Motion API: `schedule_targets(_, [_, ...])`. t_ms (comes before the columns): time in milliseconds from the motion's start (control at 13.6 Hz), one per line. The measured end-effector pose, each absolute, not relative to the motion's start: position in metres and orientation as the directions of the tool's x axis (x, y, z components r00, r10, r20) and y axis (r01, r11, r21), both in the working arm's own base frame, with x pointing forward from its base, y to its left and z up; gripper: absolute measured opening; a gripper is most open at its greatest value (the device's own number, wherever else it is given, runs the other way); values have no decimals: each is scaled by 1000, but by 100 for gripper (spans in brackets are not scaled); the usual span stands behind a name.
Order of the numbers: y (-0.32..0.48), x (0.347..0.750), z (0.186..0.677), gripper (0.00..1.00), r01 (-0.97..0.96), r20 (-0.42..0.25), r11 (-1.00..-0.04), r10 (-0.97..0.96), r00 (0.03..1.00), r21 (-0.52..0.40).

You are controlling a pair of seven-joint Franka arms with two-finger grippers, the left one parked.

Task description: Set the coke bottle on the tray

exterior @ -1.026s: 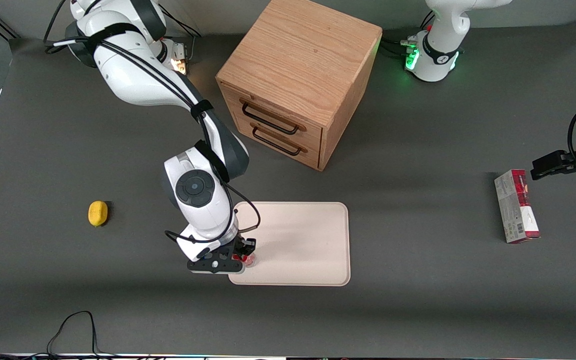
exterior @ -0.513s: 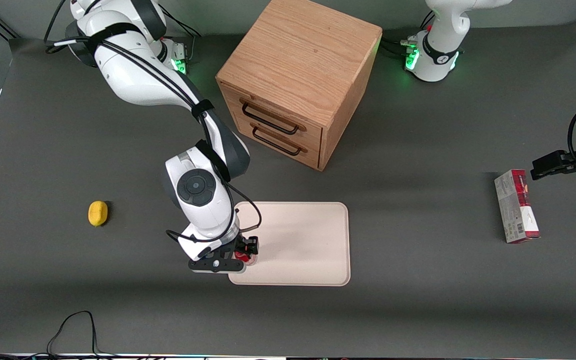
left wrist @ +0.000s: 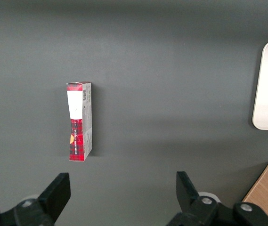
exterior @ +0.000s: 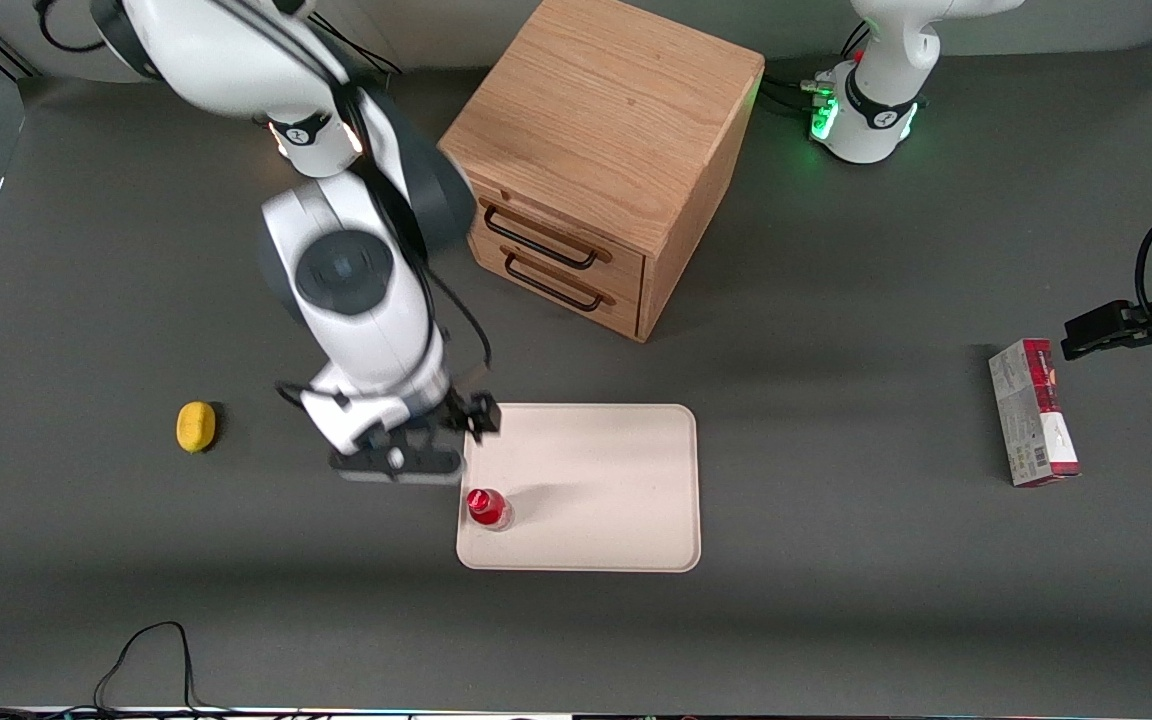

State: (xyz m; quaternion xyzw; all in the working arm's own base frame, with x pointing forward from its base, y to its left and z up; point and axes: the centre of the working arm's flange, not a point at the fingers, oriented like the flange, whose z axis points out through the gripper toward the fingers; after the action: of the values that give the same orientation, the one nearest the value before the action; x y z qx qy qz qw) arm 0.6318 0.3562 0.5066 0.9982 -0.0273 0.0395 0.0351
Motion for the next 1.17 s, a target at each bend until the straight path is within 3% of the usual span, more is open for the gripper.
schedule_targets(293, [321,579,600,100,-6,9,-994,-5,1000,110])
schedule_targets(513, [239,582,630,100,13,-32,-997,11,999,76])
schedule_targets(806, [92,579,633,100,12,-20,-999,11,1000,33])
schedule_targets(1173, [24,576,600,100,-28,-22,-1000,-28,999,15])
